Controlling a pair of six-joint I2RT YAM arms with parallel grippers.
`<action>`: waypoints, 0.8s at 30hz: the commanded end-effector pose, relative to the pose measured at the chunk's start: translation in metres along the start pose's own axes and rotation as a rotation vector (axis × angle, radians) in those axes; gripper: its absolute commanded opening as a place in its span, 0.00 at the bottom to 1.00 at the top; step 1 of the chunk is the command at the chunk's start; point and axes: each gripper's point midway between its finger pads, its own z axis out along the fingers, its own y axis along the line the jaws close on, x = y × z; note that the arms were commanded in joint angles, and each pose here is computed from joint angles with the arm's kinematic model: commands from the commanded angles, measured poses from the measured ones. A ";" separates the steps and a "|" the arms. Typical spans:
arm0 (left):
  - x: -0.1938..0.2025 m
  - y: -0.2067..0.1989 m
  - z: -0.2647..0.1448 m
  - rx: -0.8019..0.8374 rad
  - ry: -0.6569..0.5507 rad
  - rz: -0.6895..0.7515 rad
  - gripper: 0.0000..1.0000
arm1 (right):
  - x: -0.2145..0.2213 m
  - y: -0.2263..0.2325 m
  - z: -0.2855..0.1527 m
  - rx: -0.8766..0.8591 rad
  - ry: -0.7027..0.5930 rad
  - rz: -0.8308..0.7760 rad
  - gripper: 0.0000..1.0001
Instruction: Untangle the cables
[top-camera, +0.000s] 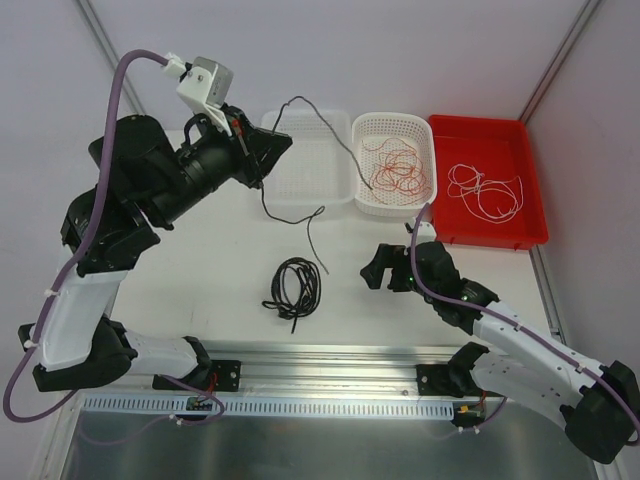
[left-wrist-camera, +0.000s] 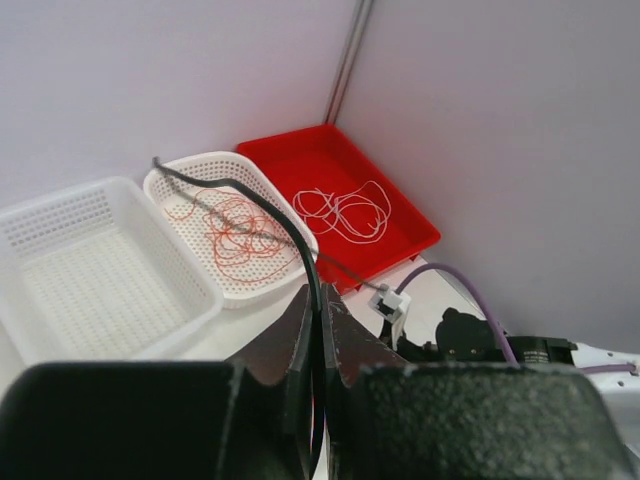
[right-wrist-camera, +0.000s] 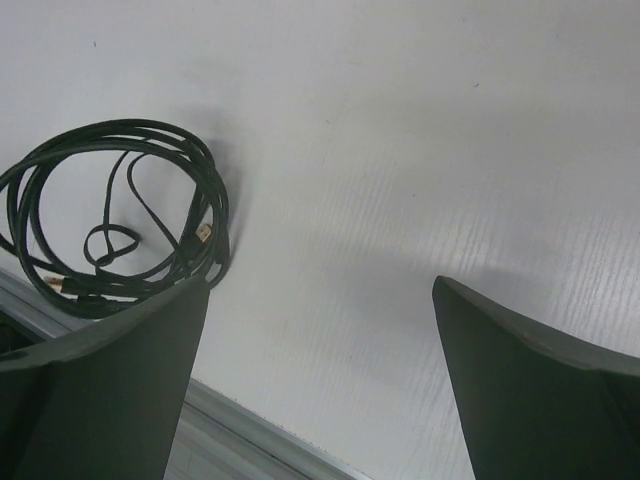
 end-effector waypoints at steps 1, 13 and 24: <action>0.008 0.011 0.012 -0.068 0.016 0.040 0.01 | -0.011 0.012 -0.001 -0.054 -0.051 0.001 1.00; 0.049 0.074 0.017 -0.380 0.068 0.141 0.02 | -0.003 0.014 0.004 -0.069 -0.015 -0.017 1.00; 0.017 0.101 0.039 -0.432 -0.004 0.262 0.04 | 0.000 0.015 0.003 -0.079 -0.001 -0.030 0.99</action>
